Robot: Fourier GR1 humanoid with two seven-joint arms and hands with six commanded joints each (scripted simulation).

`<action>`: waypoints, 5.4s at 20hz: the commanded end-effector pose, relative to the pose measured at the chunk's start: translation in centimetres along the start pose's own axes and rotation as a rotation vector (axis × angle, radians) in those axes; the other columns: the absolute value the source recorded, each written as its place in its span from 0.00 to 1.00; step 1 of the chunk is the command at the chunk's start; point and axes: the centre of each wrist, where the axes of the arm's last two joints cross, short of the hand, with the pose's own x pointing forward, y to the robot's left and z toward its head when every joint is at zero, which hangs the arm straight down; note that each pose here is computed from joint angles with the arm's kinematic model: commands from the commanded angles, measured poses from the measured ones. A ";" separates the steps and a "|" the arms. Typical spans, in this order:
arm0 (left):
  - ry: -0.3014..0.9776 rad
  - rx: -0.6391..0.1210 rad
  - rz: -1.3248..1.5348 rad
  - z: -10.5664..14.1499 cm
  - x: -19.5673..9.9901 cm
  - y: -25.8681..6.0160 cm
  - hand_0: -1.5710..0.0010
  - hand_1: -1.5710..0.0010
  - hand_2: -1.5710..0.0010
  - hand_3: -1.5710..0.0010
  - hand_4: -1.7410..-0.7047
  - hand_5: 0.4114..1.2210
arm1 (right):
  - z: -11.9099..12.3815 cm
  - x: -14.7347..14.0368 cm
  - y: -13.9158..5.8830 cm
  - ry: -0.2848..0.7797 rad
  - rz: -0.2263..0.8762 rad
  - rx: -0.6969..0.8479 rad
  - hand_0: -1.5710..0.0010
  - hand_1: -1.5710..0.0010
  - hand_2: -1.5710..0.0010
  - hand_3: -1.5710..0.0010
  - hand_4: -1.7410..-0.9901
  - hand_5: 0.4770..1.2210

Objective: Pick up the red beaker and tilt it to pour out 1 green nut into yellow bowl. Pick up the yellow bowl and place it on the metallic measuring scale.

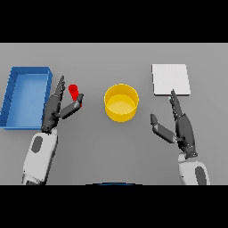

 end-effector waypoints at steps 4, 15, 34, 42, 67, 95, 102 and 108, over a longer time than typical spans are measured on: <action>-0.001 -0.005 -0.028 -1.3 -1.0 -1.3 1.00 1.00 1.00 1.00 0.50 0.29 | 0.3 -0.3 0.2 0.001 0.009 0.005 1.00 1.00 1.00 1.00 0.66 0.27; -0.065 0.020 -0.062 -4.3 -0.8 -2.6 0.94 0.91 0.90 0.97 0.40 0.41 | 0.7 0.0 -0.1 -0.012 -0.001 -0.003 1.00 1.00 1.00 1.00 0.65 0.29; -0.228 -0.019 -0.237 -6.7 4.5 -1.9 0.01 0.01 0.01 0.02 0.01 0.89 | 0.1 -0.1 0.1 -0.030 0.081 -0.014 1.00 1.00 1.00 1.00 0.85 0.24; -0.258 -0.183 -0.600 -7.3 8.2 -2.4 0.01 0.01 0.01 0.01 0.01 0.90 | 0.5 -0.3 -0.1 -0.019 0.082 -0.005 1.00 1.00 1.00 1.00 0.86 0.25; -0.433 -0.676 -2.071 -11.8 16.5 -11.1 0.00 0.00 0.00 0.00 0.01 1.00 | 0.7 0.0 0.4 -0.038 0.053 0.036 1.00 1.00 1.00 1.00 0.91 0.29; -0.530 -0.441 -2.340 -15.4 28.4 -10.5 0.00 0.00 0.00 0.28 0.01 1.00 | 0.2 0.1 0.8 -0.065 0.092 0.008 1.00 1.00 1.00 1.00 0.96 0.27; -0.158 -0.184 -1.772 -18.2 32.2 0.2 0.00 0.00 0.00 0.08 0.00 1.00 | -0.4 -0.1 1.1 -0.059 0.059 0.013 1.00 1.00 1.00 1.00 0.98 0.26; 0.090 0.103 -1.293 -17.9 27.1 11.7 0.00 0.00 0.00 0.10 0.00 1.00 | -0.8 -0.2 1.6 -0.059 0.023 0.017 1.00 1.00 1.00 1.00 0.96 0.24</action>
